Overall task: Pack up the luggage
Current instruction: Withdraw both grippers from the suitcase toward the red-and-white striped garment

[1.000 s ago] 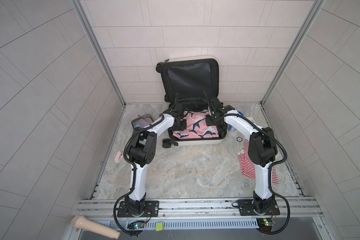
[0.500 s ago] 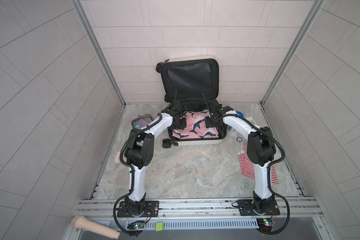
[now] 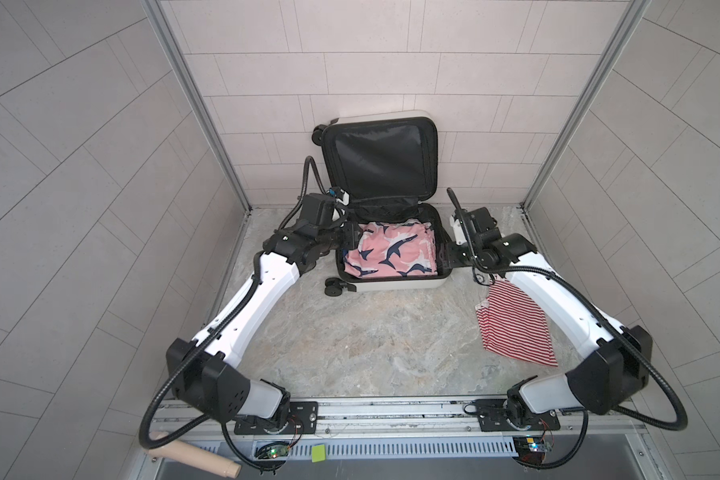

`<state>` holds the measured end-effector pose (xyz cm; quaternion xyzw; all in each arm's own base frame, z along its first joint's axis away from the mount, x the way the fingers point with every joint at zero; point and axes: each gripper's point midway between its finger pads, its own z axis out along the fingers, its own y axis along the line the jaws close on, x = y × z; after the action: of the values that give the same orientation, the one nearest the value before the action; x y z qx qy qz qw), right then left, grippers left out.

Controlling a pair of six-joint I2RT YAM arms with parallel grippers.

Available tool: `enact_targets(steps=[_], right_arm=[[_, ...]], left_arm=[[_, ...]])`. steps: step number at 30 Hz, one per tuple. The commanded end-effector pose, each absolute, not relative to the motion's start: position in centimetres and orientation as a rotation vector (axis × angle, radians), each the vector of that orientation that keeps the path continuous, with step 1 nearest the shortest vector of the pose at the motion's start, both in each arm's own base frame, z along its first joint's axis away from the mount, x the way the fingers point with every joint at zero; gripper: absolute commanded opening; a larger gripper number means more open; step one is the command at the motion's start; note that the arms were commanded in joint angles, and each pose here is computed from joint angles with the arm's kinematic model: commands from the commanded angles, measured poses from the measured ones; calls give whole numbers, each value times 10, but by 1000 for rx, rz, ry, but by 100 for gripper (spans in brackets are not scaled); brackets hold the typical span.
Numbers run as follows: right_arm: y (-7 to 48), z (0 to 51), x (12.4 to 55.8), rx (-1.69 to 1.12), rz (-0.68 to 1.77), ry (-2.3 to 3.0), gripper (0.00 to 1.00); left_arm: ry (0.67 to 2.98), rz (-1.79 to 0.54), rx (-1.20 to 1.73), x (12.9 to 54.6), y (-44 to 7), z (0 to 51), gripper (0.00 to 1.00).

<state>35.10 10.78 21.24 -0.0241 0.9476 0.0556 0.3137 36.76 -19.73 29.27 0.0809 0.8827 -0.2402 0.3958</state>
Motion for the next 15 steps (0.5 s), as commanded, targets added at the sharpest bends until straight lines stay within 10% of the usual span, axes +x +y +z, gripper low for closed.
enact_targets(steps=[1, 15], right_arm=[[75, 188, 320, 0, 44, 2569, 70], [18, 69, 235, 446, -64, 2794, 71]], left_arm=[[2242, -669, 234, 350, -209, 284, 50], [2290, -874, 170, 259, -287, 194, 58]])
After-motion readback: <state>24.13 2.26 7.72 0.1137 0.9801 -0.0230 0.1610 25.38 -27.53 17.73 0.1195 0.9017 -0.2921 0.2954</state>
